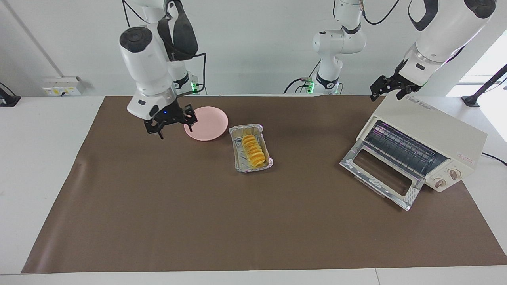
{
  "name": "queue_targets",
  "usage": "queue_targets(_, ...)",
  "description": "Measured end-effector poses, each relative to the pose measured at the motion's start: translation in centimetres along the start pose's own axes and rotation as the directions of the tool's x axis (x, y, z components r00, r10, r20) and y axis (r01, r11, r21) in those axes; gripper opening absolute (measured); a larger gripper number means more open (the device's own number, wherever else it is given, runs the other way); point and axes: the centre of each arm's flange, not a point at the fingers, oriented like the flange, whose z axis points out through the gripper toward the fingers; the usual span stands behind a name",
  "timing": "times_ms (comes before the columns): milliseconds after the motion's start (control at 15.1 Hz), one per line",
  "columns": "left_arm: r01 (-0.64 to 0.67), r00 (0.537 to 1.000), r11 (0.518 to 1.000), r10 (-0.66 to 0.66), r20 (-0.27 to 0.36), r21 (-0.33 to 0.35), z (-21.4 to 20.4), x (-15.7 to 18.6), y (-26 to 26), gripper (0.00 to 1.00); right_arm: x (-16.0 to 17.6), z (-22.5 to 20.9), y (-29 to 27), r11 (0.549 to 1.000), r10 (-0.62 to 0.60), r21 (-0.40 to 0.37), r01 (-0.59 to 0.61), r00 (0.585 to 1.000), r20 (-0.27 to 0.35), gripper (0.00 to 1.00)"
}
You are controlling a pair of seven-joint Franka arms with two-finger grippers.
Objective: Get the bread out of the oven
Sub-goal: 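Reach the right gripper toward the bread in the foil tray, then grasp the bread rolls in the foil tray with the right gripper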
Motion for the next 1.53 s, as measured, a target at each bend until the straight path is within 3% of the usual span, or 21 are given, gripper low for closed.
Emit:
queue_targets(266, 0.0, 1.0, 1.0, 0.0, 0.0, 0.0, 0.0, 0.0, 0.0, 1.0, 1.3, 7.4, -4.9, 0.997, -0.073, 0.012, 0.073, 0.997, -0.014, 1.0)
queue_targets(664, 0.0, 1.0, 1.0, 0.0, 0.0, 0.0, 0.0, 0.0, 0.0, 1.0, 0.7, 14.0, -12.9, 0.997, 0.077, 0.025, -0.077, 0.997, 0.015, 1.0)
queue_targets(930, 0.0, 1.0, 1.0, 0.0, 0.0, 0.0, 0.0, 0.0, 0.0, 1.0, 0.3, 17.6, -13.6, 0.99, 0.135, 0.021, -0.137, 0.989, 0.053, 1.0)
queue_targets(1130, 0.0, 1.0, 1.0, 0.0, 0.0, 0.0, 0.0, 0.0, 0.0, 1.0, -0.3, 18.6, -13.9, 0.971, 0.215, 0.087, -0.222, 0.973, 0.09, 0.96)
queue_targets(1196, 0.0, 1.0, 1.0, 0.0, 0.0, 0.0, 0.0, 0.0, 0.0, 1.0, -0.4, 18.7, -13.9, 0.962, 0.243, 0.102, -0.253, 0.965, 0.099, 0.91)
queue_targets(1262, 0.0, 1.0, 1.0, 0.0, 0.0, 0.0, 0.0, 0.0, 0.0, 1.0, -0.4, 18.7, -14.0, 0.952, 0.275, 0.106, -0.286, 0.956, 0.106, 0.75)
queue_targets(1528, 0.0, 1.0, 1.0, 0.0, -0.001, 0.0, 0.0, 0.0, 0.0, 1.0, -0.6, 18.5, -15.4, 0.933, 0.334, 0.101, -0.345, 0.936, 0.111, 0.33)
